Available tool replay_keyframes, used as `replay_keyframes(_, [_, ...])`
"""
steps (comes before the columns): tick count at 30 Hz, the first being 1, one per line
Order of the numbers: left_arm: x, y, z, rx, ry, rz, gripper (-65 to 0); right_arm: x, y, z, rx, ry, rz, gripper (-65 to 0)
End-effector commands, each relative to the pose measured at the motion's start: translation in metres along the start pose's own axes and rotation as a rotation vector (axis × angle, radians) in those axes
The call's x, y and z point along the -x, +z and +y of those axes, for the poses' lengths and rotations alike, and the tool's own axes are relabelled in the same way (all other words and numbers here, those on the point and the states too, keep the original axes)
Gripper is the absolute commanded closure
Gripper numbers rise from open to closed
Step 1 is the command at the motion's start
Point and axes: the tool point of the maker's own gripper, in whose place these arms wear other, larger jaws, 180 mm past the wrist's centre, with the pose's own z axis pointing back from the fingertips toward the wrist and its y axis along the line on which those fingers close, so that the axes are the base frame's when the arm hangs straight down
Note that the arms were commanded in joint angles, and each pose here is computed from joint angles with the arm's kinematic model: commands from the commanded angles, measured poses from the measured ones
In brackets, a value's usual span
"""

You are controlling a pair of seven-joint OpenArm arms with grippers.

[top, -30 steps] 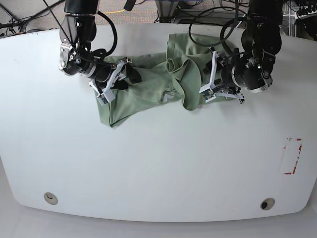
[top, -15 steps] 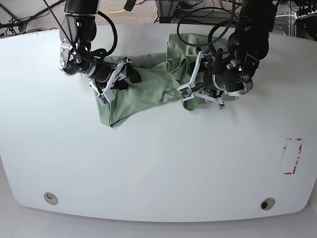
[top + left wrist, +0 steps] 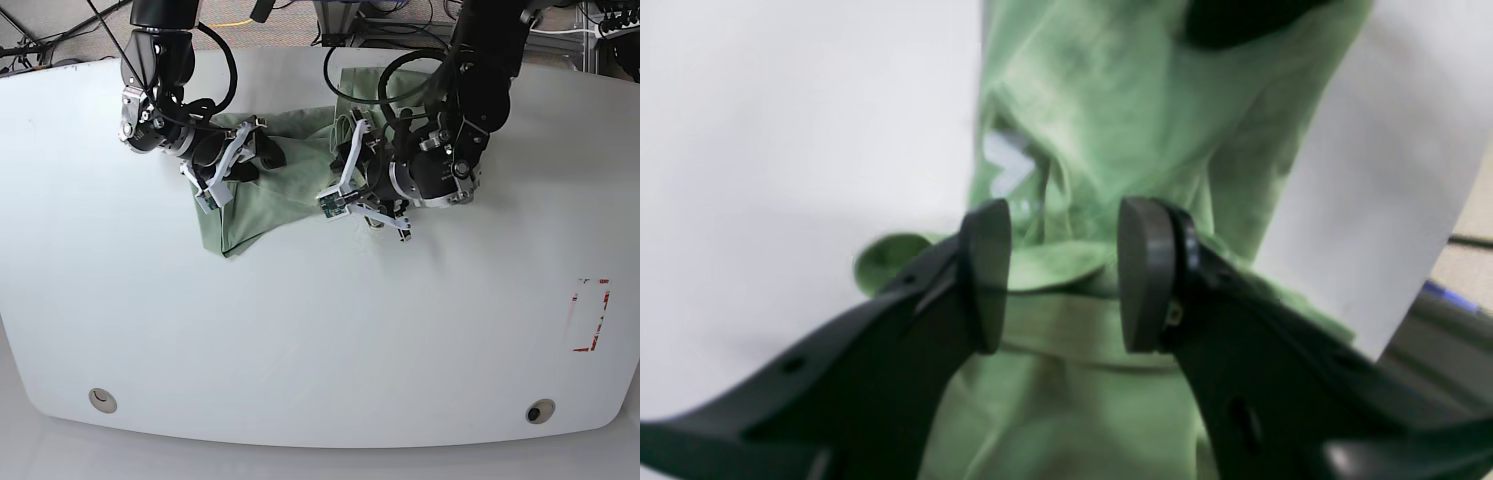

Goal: Fold the T-shirt properly
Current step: 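Lower the folded end onto the strip and open the left gripper, then release the right gripper and withdraw both grippers from the shirt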

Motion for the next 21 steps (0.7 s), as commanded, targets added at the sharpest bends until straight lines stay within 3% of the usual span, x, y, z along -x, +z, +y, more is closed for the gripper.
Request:
replay_keyframes(1, [-0.022, 0.02, 0.019, -0.078, -0.017, -0.081, -24.4, -0.006, 0.002, -0.003, 0.011, 0.01, -0.01, -33.5])
replay_keyframes(6, [-0.009, 0.037, 0.037, -0.147, 0.018, -0.047, -24.4, -0.014, 0.003, -0.004, 0.013, 0.022, -0.023, -33.5])
replay_keyframes(11, [0.05, 0.05, 0.052, -0.202, 0.146, 0.06, -24.4, -0.026, 0.007, -0.011, 0.032, 0.027, -0.047, -33.9])
replay_keyframes(17, [0.107, 0.063, 0.048, -0.223, 0.238, 0.166, -24.0, -0.047, 0.023, -0.028, 0.051, -0.053, -0.133, -34.1])
replay_keyframes(21, [0.127, 0.068, 0.045, -0.242, 0.31, 0.16, -15.4, -0.07, 0.039, -0.044, 0.075, -0.063, -0.189, -34.2])
